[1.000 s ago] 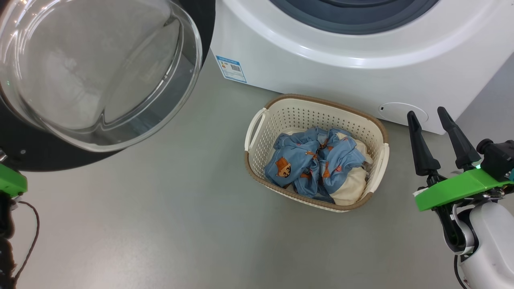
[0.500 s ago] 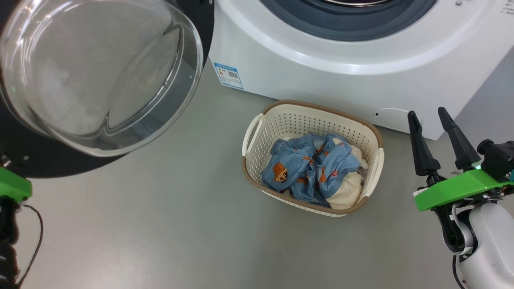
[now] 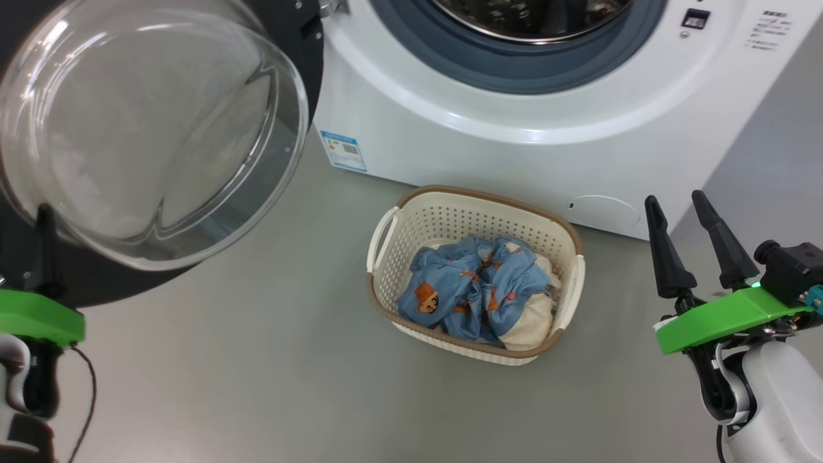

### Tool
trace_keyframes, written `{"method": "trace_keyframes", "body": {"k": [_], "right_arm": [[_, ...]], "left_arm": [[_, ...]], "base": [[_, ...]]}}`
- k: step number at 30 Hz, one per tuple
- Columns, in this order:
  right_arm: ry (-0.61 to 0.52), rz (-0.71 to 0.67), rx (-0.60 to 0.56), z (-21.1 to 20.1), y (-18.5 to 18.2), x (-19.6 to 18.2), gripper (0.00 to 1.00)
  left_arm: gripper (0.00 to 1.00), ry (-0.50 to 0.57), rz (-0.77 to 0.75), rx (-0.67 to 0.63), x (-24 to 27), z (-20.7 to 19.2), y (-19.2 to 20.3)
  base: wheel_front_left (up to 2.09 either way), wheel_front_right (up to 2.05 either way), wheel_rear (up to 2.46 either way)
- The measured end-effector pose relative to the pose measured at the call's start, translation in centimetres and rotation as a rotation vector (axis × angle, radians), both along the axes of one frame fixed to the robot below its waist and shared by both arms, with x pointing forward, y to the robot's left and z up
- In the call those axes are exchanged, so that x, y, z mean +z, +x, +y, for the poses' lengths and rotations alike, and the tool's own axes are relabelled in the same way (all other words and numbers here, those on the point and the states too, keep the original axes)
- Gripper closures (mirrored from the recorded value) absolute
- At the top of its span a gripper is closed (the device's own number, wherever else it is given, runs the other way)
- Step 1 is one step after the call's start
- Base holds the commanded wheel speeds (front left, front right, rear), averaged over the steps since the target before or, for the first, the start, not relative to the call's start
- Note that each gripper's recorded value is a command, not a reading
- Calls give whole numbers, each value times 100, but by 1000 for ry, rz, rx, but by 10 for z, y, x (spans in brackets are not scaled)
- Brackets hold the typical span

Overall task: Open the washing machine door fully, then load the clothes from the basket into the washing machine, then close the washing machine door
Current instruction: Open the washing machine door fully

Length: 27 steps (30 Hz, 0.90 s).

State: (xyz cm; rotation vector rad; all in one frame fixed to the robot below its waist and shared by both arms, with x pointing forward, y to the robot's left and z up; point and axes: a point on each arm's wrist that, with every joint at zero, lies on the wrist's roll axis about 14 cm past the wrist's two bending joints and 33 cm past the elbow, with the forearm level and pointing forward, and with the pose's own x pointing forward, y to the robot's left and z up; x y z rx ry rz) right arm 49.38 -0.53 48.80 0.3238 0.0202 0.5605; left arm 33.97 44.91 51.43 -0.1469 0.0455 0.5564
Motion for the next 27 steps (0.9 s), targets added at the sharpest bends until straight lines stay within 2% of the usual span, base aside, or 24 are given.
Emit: {"method": "trace_keyframes", "body": {"k": [10, 27], "right_arm": [[-6, -13, -67, -30, -14, 10, 0], [-32, -55, -238, -102, -42, 31, 0]], "left_arm": [[0, 30, -85, -167, 11, -65, 31], [0, 3, -107, -429, 12, -177, 60]], "base": [[0, 0, 0], [0, 0, 0]]}}
